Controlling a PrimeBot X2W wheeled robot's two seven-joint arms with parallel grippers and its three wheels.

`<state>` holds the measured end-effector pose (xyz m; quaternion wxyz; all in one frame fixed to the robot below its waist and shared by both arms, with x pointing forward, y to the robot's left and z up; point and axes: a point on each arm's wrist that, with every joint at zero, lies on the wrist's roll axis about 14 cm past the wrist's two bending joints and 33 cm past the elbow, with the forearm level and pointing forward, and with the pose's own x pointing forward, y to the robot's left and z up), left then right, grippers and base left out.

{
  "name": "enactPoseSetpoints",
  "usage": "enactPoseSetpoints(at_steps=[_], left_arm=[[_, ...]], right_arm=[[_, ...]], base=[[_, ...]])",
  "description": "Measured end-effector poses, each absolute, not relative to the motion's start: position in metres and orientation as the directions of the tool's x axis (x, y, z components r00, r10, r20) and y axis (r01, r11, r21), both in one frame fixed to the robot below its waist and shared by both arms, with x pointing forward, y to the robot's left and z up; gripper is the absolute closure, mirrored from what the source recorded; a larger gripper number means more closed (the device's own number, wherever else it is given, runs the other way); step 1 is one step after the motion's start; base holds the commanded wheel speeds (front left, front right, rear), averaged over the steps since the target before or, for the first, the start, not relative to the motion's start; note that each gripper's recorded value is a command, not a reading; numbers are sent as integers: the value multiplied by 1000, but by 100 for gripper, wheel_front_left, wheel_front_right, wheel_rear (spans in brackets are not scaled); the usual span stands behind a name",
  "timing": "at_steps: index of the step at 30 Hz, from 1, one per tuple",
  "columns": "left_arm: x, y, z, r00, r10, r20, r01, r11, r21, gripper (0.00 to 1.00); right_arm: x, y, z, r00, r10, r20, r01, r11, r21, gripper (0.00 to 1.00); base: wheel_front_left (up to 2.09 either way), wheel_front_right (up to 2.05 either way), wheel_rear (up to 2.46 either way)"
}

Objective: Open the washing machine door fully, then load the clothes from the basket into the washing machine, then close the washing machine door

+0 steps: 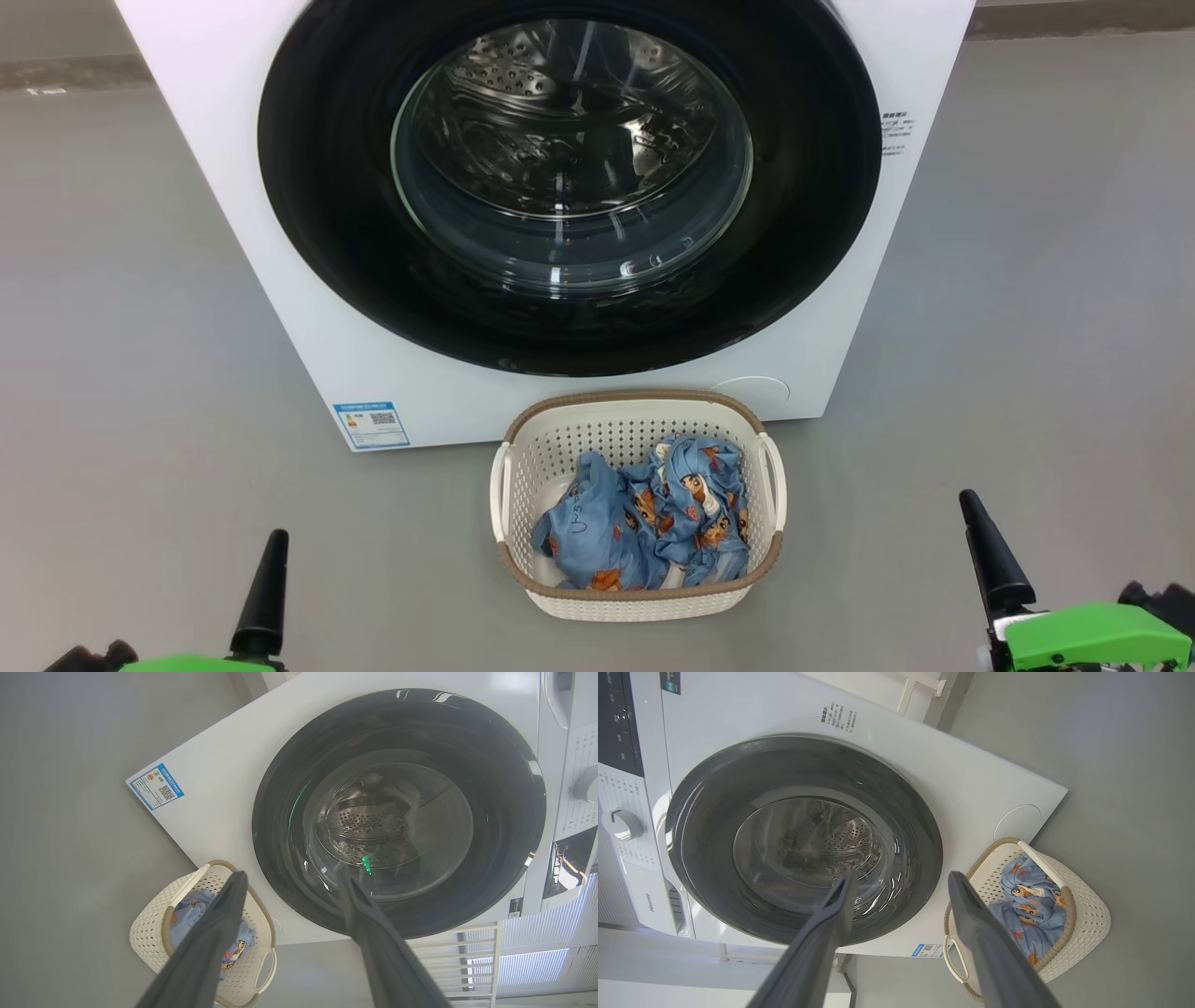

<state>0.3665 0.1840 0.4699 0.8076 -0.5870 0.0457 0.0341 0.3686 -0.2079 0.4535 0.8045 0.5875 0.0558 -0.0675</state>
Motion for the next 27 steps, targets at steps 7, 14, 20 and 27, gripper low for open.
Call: enactPoseSetpoints(at_steps=[7, 14, 20, 27], left_arm=[[367, 180, 471, 994, -8, -108, -95, 420, -903, 0], [367, 178, 473, 995, -18, -99, -76, 512, -856, 0], [367, 176, 474, 995, -24, -93, -61, 588, -807, 0], [368, 175, 473, 995, -30, -92, -49, 670, -740, 0]], right_arm=[[374, -205, 459, 988, -28, -152, 149, 425, 893, 0], [375, -204, 459, 988, -23, -152, 141, 527, 838, 0], [377, -205, 461, 989, -19, -144, 126, 604, 787, 0], [376, -205, 455, 988, -17, -157, 126, 683, 720, 0]], base=[[0, 0, 0], [0, 0, 0], [0, 0, 0], [0, 0, 0]])
